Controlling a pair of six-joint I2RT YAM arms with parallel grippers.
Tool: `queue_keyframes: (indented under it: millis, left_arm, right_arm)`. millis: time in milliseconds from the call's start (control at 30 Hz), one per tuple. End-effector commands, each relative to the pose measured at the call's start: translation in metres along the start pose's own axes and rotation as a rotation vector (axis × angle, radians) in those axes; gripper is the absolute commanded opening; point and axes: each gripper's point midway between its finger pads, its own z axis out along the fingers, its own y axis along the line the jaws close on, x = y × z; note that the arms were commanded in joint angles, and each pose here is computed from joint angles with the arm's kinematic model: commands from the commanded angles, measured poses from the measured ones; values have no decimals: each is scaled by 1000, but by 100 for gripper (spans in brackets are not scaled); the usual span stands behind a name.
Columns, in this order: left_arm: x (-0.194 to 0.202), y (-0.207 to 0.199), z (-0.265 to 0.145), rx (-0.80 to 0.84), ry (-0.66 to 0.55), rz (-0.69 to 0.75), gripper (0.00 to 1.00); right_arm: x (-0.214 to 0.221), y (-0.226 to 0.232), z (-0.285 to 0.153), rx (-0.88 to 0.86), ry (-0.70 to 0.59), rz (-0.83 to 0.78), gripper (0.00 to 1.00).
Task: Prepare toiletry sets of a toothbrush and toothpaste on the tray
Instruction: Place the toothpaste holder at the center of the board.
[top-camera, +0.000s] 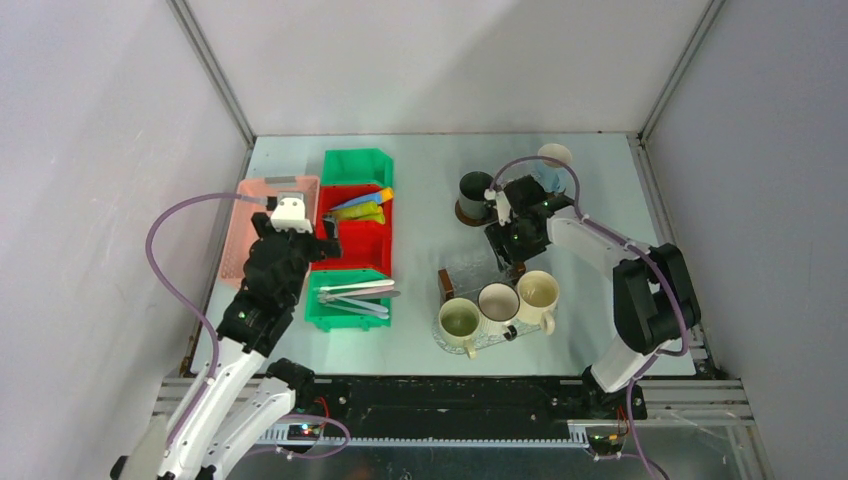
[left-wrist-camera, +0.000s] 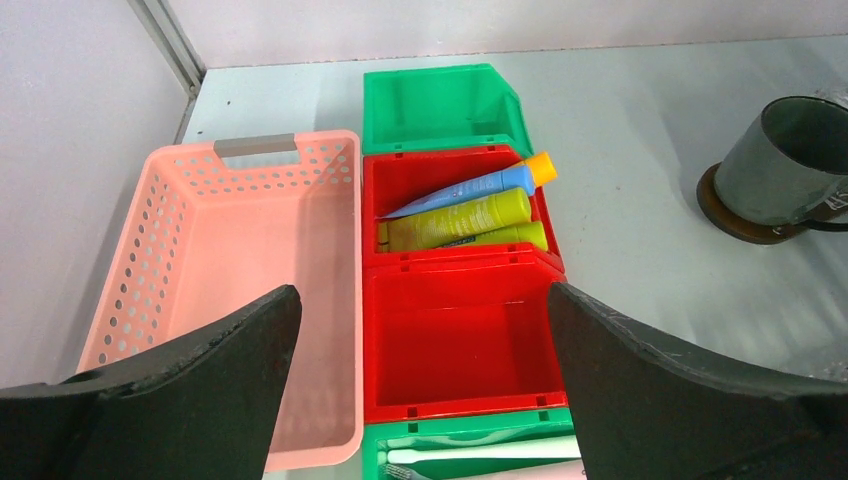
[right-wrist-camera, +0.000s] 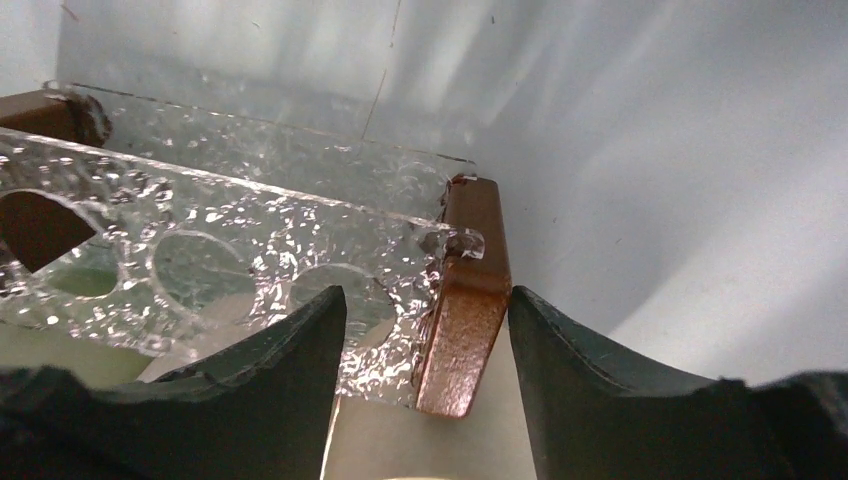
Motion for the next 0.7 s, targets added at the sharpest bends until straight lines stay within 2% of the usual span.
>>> queue_keyframes:
  millis: [0, 233, 400, 567, 667]
  left_arm:
    - [-8, 4, 2, -18, -32, 7, 100]
    - [-9, 2, 3, -19, -19, -10, 100]
    - [-8, -1, 6, -22, 27, -50, 100]
    - [-6, -3, 12, -53, 97, -113, 100]
    - [-1, -8, 20, -64, 150, -155, 100]
  right_arm:
    - [-33, 1, -34, 12, -122, -10, 67]
    - [-52, -9, -72, 60, -241, 32, 72]
    - [-74, -22, -133, 112, -453, 118, 79]
    - [-77, -45, -198, 175, -659, 314, 92]
    - [-74, -57, -223, 201, -750, 449, 95]
